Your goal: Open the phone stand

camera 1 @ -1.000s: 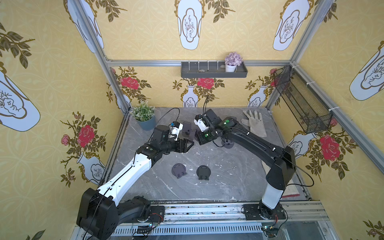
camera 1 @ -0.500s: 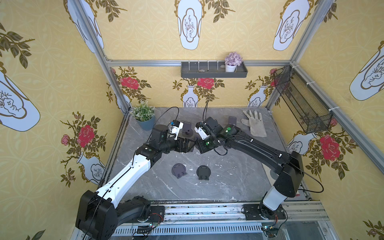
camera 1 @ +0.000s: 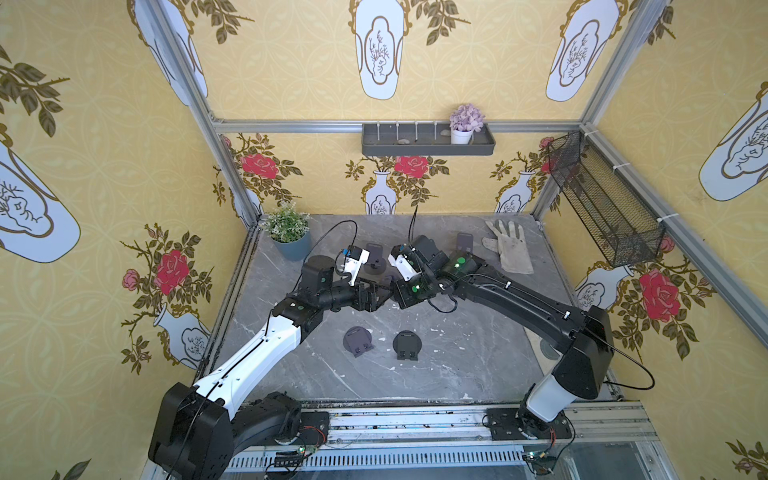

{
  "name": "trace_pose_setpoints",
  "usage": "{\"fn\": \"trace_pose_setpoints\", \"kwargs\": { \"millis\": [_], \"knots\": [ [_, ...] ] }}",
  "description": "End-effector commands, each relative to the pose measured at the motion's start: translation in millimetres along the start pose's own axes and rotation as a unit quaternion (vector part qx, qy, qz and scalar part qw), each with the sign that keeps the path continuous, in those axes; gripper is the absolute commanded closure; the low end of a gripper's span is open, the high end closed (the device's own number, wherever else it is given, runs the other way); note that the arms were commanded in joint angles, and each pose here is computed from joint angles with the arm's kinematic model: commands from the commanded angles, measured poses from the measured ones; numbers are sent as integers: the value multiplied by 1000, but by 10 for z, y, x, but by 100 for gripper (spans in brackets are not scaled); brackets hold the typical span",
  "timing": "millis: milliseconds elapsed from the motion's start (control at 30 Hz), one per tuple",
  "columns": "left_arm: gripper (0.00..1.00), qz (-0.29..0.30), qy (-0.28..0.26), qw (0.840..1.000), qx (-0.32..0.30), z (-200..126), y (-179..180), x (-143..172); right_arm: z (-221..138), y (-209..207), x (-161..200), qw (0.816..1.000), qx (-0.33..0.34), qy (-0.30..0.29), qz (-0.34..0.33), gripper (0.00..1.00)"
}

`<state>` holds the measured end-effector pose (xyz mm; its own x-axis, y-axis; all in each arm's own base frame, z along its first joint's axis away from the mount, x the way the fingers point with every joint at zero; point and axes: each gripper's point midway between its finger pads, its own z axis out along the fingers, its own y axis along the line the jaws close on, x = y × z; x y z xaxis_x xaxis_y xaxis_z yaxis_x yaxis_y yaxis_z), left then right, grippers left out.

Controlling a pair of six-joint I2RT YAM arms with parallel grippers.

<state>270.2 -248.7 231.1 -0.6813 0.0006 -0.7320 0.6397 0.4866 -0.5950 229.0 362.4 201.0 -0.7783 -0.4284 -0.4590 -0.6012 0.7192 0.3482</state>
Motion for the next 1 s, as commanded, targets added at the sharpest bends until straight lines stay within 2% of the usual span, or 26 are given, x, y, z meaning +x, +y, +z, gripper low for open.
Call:
{"fn": "trace_pose_setpoints", "kwargs": {
  "millis": [0,133,267,400,600,667,700,733,800,867,967],
  "knots": [
    [10,11,-14,1000,14,-1,-65,-88,-26,66,-63,1000,-11,-15,1,100],
    [17,9,-9,1000,18,28,-61,-91,-29,75,-67,1000,-9,-17,0,100],
    [28,8,-6,1000,15,36,-42,-81,-35,68,-75,1000,-6,-20,2,100],
    [45,4,-3,1000,12,46,-23,-69,-48,69,-89,1000,-4,-24,1,100],
    [55,1,-2,1000,15,53,-27,-64,-71,46,-112,1000,3,-29,3,100],
    [55,1,-2,1000,15,52,-24,-62,-70,44,-121,999,4,-31,3,100],
    [51,0,-1,1000,15,54,-23,-57,-71,48,-128,999,3,-33,2,100],
    [45,0,-1,1000,15,56,-20,-53,-71,54,-131,999,2,-33,2,100],
    [24,-5,2,1000,9,65,10,-38,-71,62,-139,999,0,-34,2,100],
    [22,-7,3,1000,9,73,21,-28,-74,69,-150,999,-1,-35,1,100],
    [24,-10,5,1000,16,90,16,-13,-72,85,-163,999,-5,-37,-1,100]
  ]
}}
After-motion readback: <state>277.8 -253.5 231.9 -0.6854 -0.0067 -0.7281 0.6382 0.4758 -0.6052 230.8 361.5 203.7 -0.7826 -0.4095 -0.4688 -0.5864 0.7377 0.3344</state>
